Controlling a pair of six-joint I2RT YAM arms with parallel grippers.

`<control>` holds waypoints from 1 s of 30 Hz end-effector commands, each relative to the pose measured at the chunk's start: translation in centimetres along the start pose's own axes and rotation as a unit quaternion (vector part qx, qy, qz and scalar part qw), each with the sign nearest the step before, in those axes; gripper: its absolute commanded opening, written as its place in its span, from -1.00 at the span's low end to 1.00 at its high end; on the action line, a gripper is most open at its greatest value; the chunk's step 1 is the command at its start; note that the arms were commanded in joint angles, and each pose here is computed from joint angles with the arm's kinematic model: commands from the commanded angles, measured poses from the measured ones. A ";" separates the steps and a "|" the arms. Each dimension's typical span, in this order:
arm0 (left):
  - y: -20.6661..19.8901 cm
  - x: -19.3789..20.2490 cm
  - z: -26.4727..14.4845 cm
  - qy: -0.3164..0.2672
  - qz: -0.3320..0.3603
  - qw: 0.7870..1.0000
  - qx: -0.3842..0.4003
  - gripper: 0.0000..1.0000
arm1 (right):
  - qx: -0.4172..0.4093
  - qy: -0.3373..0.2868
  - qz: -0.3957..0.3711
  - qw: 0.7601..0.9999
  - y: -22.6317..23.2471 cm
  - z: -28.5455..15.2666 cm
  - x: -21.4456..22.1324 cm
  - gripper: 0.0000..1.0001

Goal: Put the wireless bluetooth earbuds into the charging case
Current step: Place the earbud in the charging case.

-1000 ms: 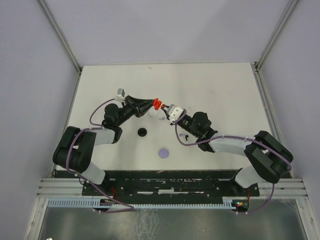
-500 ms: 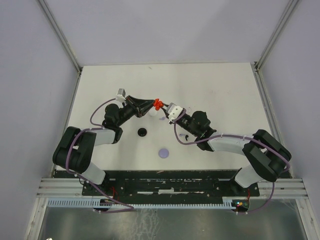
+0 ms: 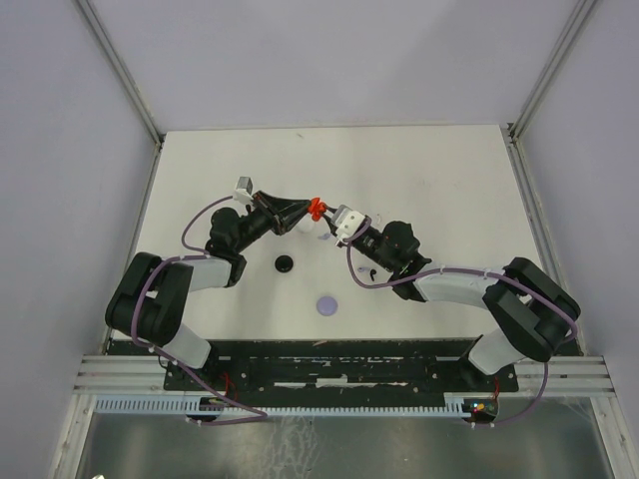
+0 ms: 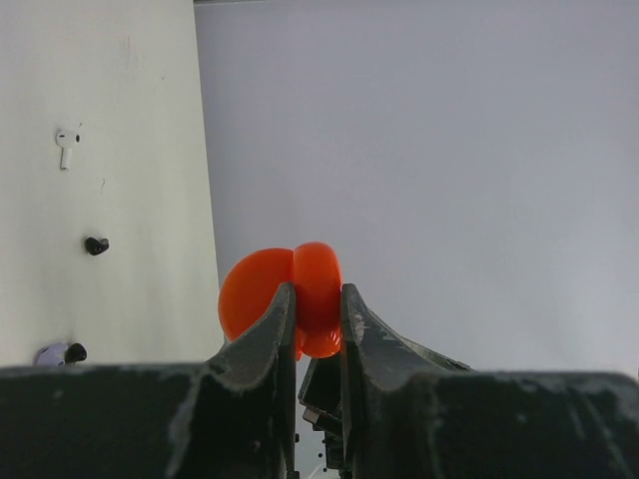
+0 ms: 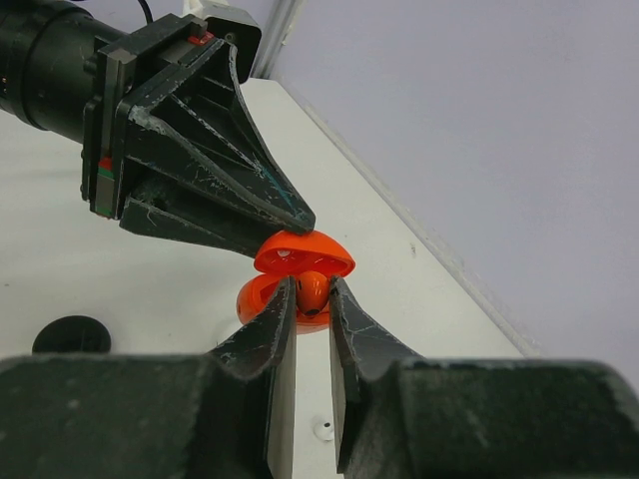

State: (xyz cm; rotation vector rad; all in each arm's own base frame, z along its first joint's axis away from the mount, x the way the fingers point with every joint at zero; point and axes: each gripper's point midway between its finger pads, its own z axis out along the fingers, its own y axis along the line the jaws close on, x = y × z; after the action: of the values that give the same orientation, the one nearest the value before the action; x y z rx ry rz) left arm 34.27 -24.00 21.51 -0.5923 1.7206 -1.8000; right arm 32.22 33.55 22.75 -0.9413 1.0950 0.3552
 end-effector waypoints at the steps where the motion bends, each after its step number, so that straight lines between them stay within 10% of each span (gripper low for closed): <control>1: -1.9 0.1 -0.1 -0.002 0.029 0.999 0.033 -0.94 | 0.027 -0.039 -0.001 0.999 -1.5 0.9 -2.6 -0.97; 30: -3.3 -0.3 0.5 -0.001 0.019 0.998 0.054 -0.94 | 0.028 -0.023 0.005 0.999 -1.1 0.3 -1.4 -0.94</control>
State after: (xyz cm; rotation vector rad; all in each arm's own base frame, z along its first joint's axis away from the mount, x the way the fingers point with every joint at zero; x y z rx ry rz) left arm 34.27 -23.99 21.74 -0.5853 1.7113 -1.8036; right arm 32.43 33.36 22.68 -0.9313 1.1043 0.3440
